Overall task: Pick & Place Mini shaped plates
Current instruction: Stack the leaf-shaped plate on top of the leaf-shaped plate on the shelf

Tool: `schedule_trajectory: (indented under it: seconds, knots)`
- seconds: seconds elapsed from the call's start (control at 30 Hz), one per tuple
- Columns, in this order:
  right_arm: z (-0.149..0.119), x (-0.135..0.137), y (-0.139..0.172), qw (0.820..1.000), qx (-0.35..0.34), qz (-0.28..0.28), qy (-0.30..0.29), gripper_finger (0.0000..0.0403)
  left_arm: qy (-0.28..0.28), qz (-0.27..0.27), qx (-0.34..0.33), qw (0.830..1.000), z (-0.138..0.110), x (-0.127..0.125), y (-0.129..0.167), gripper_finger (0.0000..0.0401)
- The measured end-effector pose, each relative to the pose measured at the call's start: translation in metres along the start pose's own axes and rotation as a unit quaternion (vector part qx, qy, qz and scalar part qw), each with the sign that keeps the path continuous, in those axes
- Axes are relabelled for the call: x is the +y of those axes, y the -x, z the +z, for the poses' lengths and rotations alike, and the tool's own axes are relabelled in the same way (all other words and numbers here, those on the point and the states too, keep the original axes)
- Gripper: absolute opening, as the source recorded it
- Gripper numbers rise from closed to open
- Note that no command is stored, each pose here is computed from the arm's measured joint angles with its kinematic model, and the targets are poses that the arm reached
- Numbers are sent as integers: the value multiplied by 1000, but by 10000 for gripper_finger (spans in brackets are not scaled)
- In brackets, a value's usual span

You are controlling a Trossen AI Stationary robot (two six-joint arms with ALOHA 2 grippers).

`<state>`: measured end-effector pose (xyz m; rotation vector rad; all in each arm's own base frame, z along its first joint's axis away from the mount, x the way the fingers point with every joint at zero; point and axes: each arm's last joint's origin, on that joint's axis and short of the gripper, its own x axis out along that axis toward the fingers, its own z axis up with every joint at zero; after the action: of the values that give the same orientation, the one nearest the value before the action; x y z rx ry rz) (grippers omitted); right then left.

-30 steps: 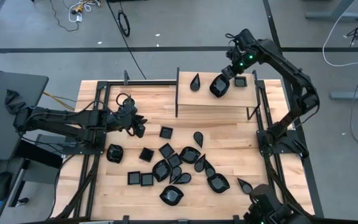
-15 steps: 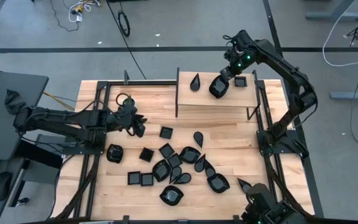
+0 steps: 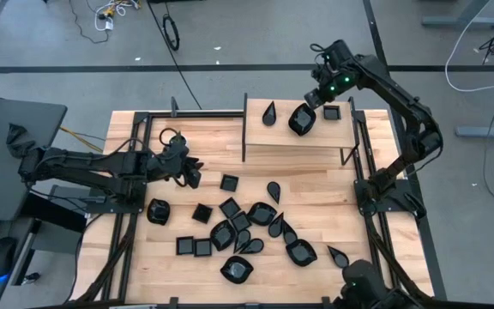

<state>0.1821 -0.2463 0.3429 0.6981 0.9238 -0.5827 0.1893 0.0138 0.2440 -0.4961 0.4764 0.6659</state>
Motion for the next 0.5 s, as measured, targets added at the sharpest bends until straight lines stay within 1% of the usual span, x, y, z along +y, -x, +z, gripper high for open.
schedule_trajectory:
  seconds: [0.13,0.23,0.33,0.5]
  knots:
    - [1,4,-6,999,5,-53,8,56,3,-4,-5,1000,1,-1,0,126]
    - [3,9,-8,998,-4,-57,11,70,6,-8,-9,1000,2,-2,0,126]
    - [3,11,-10,998,1,-57,-6,65,7,-15,-6,1000,2,-2,0,126]
    - [-1,7,-30,997,30,-60,-25,33,5,-33,8,999,1,-3,0,126]
